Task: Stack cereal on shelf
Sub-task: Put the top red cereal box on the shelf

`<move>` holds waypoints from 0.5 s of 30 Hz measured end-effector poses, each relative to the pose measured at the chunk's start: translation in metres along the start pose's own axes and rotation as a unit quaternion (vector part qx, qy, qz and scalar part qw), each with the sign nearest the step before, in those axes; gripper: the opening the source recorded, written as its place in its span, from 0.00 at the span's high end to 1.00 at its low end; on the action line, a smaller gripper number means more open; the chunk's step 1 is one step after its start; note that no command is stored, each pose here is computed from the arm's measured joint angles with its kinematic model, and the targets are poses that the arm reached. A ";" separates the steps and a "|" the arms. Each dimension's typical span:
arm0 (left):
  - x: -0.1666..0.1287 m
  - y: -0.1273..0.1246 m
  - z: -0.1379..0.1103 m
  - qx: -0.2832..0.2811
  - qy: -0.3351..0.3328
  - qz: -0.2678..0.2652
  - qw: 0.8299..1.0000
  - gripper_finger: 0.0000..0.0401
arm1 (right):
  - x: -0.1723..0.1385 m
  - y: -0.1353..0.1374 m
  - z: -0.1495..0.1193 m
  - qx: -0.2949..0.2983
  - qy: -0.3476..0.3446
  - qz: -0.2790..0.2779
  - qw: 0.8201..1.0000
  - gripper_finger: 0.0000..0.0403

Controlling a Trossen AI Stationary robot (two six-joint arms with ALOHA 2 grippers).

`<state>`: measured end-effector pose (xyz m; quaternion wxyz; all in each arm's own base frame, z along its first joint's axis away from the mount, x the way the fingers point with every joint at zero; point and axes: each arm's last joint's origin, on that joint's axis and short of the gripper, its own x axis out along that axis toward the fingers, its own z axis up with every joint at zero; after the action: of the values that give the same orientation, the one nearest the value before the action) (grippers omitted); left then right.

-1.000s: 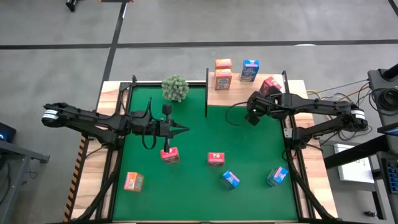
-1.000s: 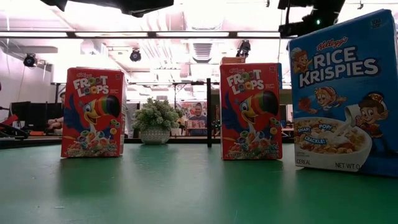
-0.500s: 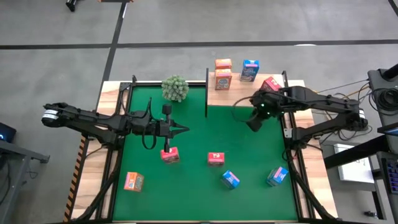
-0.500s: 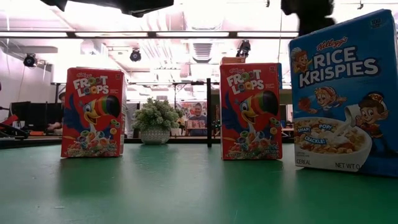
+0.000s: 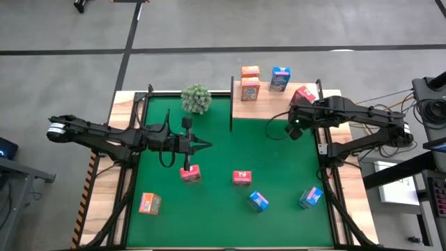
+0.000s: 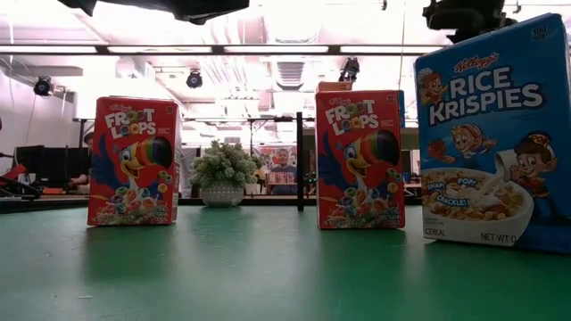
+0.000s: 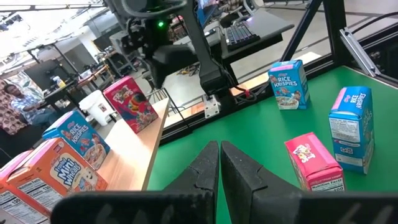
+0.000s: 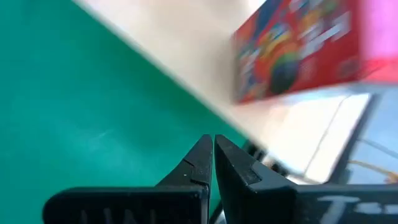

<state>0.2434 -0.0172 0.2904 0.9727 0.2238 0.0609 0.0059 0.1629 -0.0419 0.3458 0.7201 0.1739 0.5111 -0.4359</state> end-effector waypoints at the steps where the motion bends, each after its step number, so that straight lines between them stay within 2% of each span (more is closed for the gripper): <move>1: 0.000 0.000 0.000 0.000 0.000 0.000 1.000 1.00 | 0.000 -0.001 0.001 0.001 -0.006 -0.010 1.000 0.98; 15: 0.000 0.000 0.000 0.000 0.000 0.000 1.000 1.00 | 0.007 -0.020 0.014 -0.003 -0.049 -0.113 0.992 0.98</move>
<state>0.2434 -0.0172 0.2904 0.9727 0.2240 0.0609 0.0059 0.1554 -0.0659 0.3490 0.6911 0.0914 0.4930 -0.5205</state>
